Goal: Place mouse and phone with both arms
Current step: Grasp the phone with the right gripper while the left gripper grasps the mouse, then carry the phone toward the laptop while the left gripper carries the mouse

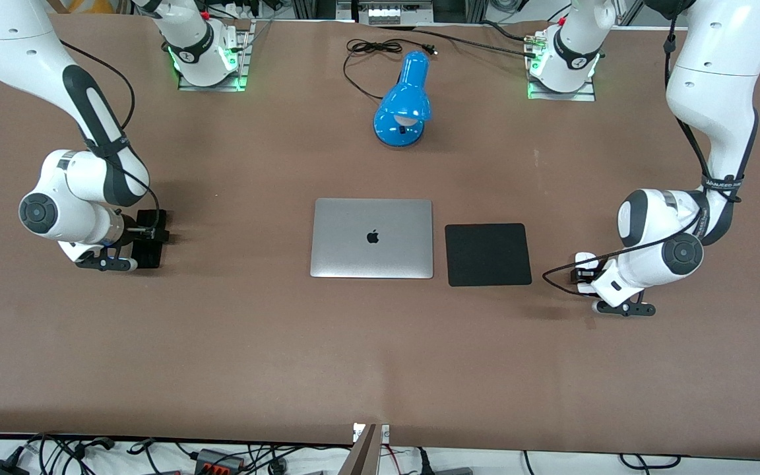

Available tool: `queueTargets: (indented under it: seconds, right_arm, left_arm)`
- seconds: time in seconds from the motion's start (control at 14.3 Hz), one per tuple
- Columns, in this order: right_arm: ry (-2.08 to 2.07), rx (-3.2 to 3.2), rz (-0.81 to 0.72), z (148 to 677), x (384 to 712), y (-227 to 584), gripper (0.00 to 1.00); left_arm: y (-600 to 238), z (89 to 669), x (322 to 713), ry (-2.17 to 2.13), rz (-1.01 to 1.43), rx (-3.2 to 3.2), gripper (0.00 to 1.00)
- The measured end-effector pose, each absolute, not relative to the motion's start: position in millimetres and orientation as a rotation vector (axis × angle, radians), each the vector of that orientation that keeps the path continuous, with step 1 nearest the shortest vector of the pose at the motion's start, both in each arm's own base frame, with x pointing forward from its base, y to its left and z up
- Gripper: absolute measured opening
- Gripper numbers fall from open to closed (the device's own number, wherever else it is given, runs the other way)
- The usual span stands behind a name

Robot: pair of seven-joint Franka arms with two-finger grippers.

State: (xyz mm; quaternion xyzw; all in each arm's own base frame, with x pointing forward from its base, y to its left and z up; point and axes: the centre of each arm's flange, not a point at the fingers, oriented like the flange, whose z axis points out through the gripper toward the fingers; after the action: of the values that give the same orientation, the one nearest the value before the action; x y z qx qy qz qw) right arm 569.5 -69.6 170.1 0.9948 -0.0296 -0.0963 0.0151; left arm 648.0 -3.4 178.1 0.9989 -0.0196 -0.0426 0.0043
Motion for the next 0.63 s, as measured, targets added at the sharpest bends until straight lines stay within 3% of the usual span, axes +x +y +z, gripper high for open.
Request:
queueTargets:
  seconds: [0.35, 0.63]
  right_arm:
    - [-0.068, 3.082, -0.304, 168, 569, -71, 1.0]
    - [-0.067, 3.081, -0.32, 162, 568, -71, 1.0]
  left_arm:
    - [-8, 184, 650, -0.071, -0.149, 3.129, 0.62]
    - [-30, 224, 662, -0.125, -0.235, 3.131, 0.62]
